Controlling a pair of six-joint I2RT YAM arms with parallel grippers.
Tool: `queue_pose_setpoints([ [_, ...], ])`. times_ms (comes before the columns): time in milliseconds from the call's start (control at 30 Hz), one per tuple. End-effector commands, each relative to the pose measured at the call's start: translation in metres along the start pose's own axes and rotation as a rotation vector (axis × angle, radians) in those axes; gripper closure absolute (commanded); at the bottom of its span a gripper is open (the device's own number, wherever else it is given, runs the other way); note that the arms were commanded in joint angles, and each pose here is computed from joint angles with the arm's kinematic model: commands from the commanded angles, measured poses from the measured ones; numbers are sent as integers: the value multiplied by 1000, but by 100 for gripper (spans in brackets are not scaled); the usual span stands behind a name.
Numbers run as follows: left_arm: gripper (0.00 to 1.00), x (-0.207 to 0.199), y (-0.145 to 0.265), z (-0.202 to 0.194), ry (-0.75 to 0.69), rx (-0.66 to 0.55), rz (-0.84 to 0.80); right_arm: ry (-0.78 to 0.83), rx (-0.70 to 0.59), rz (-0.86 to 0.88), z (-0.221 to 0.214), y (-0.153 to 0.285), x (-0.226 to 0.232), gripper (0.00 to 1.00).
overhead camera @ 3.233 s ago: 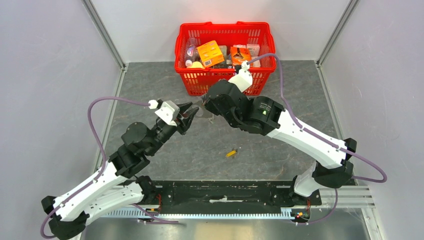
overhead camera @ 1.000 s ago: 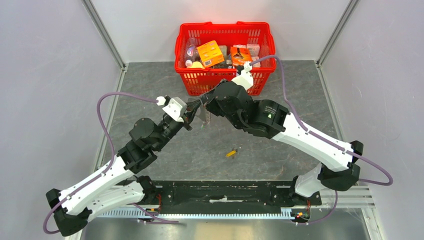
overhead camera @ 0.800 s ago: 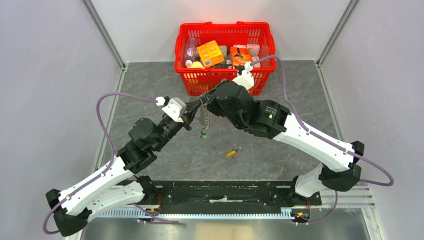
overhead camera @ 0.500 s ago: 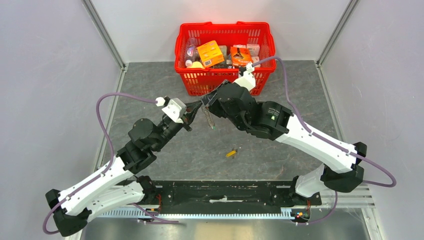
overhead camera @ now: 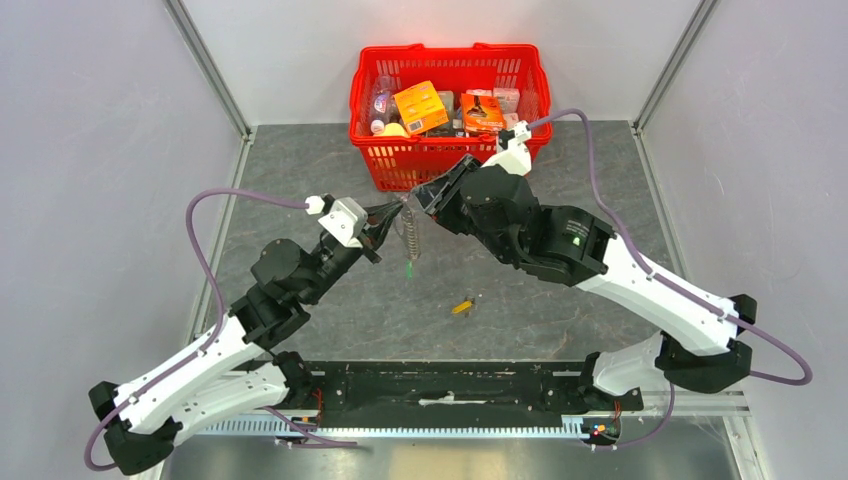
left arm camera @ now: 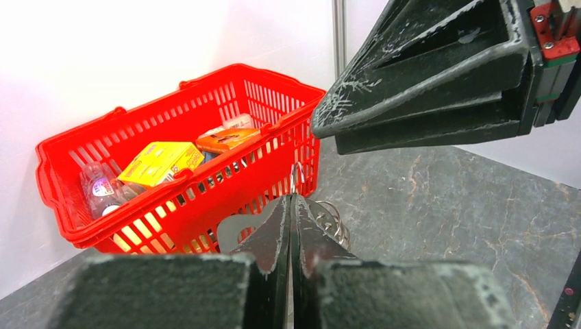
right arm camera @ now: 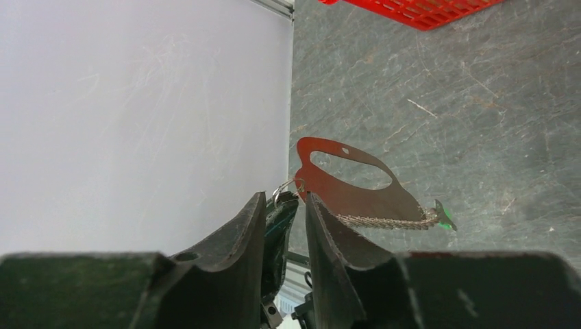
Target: Put the keys on the keyring
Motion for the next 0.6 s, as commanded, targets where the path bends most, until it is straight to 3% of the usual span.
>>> queue_pose_setpoints([
  [0, 98, 7, 4, 26, 24, -111, 0, 59, -2, 52, 15, 21, 2, 63],
  [267, 98, 1, 15, 37, 92, -113, -109, 436, 146, 220, 22, 49, -11, 57],
  [467, 98, -7, 25, 43, 167, -113, -204, 792, 364, 406, 19, 72, -31, 56],
  [567, 98, -13, 29, 47, 240, -110, -264, 927, 455, 530, 20, 87, -43, 49],
])
Point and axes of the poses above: each gripper's point midway between its finger pads, its own y axis back along the fingers, its own x axis along the line the jaws close on, z = x × y, the point moved 9 cm from there along y, back along the fingers, and after that the axes turned 15 degrees about -y, right-handed, at the moved point
